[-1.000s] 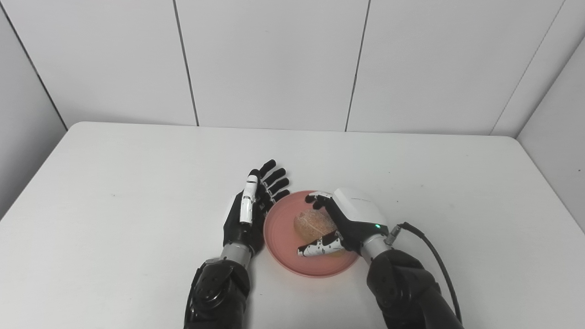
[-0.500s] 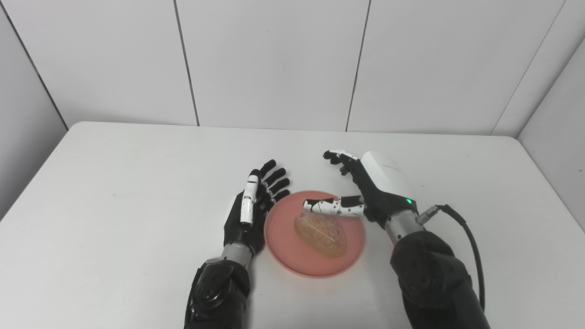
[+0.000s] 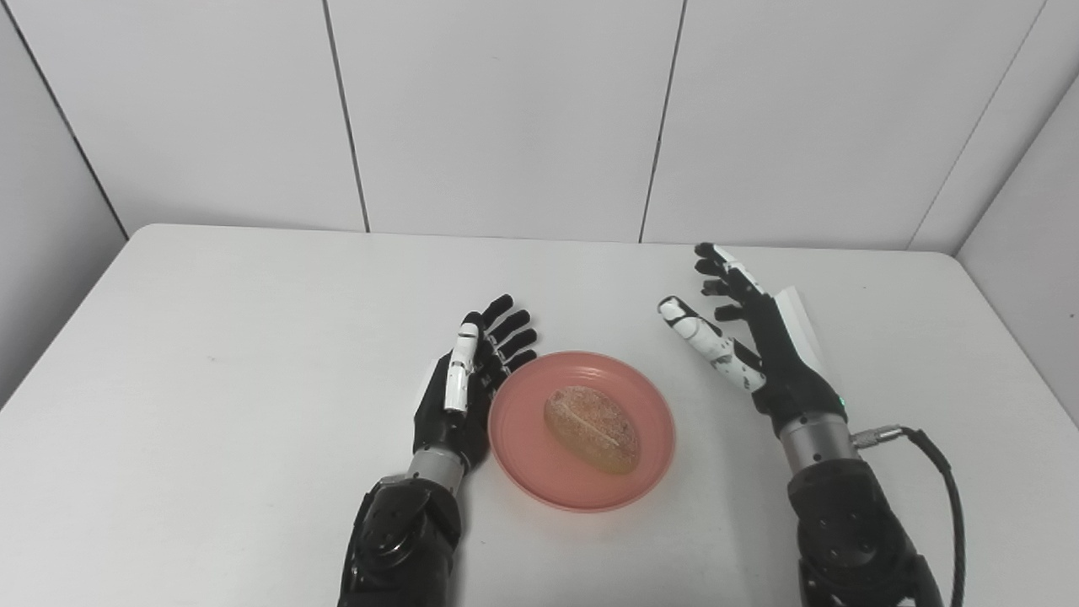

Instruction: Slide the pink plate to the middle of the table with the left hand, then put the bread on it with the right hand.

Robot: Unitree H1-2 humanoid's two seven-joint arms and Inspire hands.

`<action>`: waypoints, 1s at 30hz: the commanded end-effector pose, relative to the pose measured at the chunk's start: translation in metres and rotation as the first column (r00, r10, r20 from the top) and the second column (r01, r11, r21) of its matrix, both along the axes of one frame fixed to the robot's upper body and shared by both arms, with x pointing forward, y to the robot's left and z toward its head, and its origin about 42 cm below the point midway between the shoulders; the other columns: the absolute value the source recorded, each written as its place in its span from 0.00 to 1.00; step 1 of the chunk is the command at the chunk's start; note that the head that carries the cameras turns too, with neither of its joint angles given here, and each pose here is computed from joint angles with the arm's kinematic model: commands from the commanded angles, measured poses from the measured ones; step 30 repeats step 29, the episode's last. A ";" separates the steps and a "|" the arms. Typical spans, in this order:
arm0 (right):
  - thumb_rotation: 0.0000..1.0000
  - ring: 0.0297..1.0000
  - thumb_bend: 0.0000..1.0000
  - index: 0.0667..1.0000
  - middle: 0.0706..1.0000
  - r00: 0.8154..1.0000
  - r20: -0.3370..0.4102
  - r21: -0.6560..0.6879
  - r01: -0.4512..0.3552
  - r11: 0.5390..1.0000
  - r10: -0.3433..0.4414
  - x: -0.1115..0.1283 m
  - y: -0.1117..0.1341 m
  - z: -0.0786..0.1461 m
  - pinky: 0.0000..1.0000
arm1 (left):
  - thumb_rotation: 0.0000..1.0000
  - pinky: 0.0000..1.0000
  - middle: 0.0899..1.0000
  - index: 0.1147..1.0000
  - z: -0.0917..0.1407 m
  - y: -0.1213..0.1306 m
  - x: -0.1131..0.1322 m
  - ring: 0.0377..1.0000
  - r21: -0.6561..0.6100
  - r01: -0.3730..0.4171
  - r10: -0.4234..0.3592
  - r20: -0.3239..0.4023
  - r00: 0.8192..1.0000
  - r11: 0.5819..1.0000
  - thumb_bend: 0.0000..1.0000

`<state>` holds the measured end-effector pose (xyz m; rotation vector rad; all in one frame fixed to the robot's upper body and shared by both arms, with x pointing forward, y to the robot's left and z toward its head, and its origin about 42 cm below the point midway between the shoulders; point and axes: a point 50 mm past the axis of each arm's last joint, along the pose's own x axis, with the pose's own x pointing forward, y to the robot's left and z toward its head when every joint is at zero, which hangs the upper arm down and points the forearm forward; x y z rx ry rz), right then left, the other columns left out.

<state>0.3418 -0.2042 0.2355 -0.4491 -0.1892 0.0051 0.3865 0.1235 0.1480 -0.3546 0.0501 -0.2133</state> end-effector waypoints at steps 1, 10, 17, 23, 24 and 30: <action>1.00 0.90 0.53 0.89 0.90 0.996 0.090 0.143 -0.035 0.989 0.023 -0.001 0.000 0.004 0.84 | 1.00 0.82 0.82 0.81 -0.034 0.007 -0.011 0.82 0.030 0.000 0.005 -0.143 0.990 1.000 0.40; 1.00 0.96 0.50 0.95 0.96 0.997 0.078 0.254 -0.005 0.967 -0.015 -0.009 -0.004 -0.047 0.94 | 1.00 0.84 0.84 0.83 -0.035 0.013 -0.015 0.84 0.060 0.000 0.007 -0.114 0.993 0.998 0.39; 1.00 0.98 0.40 0.97 0.97 0.999 0.042 0.360 -0.016 0.933 0.001 -0.019 0.004 -0.066 0.96 | 1.00 0.88 0.89 0.87 -0.035 0.022 -0.021 0.88 0.131 -0.004 0.011 -0.053 0.999 0.991 0.39; 1.00 0.97 0.33 0.96 0.96 0.999 0.033 0.403 -0.032 0.915 0.020 -0.021 0.011 -0.078 0.95 | 1.00 0.90 0.91 0.89 -0.036 0.031 -0.028 0.90 0.152 -0.013 0.019 -0.040 0.999 0.988 0.39; 1.00 0.96 0.32 0.96 0.96 0.999 0.032 0.407 -0.035 0.913 0.024 -0.021 0.013 -0.079 0.94 | 1.00 0.90 0.91 0.89 -0.037 0.033 -0.029 0.90 0.153 -0.015 0.021 -0.041 0.999 0.988 0.39; 1.00 0.97 0.23 0.96 0.96 0.999 0.016 0.408 -0.042 0.912 0.040 -0.022 0.019 -0.081 0.92 | 1.00 0.90 0.90 0.89 -0.042 0.041 -0.032 0.90 0.152 -0.018 0.026 -0.052 0.998 0.988 0.40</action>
